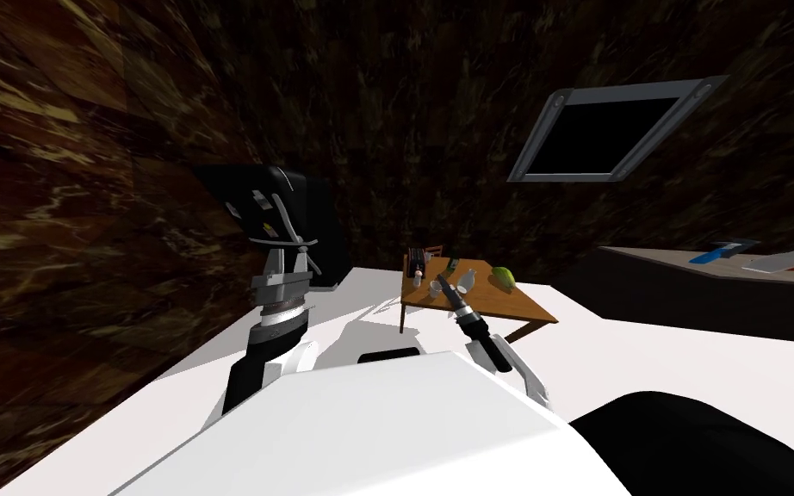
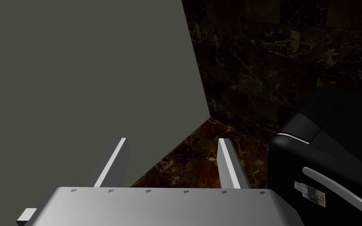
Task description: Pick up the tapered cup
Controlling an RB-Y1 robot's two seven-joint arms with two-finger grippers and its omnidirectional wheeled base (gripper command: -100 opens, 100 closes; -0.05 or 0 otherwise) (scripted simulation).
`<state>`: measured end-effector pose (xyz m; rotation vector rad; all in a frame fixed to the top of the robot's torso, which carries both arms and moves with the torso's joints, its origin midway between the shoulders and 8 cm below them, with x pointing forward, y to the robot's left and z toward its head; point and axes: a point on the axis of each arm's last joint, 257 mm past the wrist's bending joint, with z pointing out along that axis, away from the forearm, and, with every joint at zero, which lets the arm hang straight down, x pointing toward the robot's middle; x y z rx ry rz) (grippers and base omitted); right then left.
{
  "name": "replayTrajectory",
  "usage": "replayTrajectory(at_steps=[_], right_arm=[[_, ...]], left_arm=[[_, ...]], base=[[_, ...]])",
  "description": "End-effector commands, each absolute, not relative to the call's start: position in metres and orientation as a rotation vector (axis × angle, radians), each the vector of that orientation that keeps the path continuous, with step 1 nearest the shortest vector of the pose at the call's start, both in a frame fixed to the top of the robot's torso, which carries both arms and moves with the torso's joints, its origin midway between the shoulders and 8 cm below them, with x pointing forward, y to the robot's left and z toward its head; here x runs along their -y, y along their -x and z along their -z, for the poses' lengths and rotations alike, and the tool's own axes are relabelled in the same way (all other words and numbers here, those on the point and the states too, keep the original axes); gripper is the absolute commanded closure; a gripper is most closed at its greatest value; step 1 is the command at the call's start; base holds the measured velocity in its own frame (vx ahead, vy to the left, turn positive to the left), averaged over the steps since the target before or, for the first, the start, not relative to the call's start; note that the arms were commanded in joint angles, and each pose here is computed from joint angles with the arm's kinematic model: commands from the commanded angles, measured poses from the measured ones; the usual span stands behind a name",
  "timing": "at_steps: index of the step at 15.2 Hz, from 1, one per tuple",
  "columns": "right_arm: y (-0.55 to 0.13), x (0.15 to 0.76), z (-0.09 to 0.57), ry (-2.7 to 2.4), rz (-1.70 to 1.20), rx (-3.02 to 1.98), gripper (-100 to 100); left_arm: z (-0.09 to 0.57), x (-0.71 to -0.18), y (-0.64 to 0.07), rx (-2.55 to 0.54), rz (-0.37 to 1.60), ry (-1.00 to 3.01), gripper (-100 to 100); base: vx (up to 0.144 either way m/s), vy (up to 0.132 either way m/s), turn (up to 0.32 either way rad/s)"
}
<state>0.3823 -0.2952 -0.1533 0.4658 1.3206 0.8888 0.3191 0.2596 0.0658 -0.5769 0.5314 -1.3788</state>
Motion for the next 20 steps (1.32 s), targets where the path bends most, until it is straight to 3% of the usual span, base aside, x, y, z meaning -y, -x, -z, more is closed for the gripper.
replayTrajectory(at_steps=[1, 14, 20], right_arm=[[-0.382, 0.302, 0.173, -0.432, -0.844, -1.384, -100], [-0.363, 0.363, 0.274, -0.21, -0.564, -1.711, -100], [-0.339, 0.415, 0.324, -0.054, -0.381, -1.893, -100]], left_arm=[[-0.066, -0.26, -0.319, -0.531, 1.379, 0.577, 0], [-0.066, -0.26, -0.319, -0.532, 1.379, 0.577, 0], [-0.066, -0.26, -0.319, -0.532, 1.379, 0.577, 0]], base=[[0.112, 0.161, -0.023], [0.098, 0.11, -0.019], [0.156, 0.131, -0.033]])
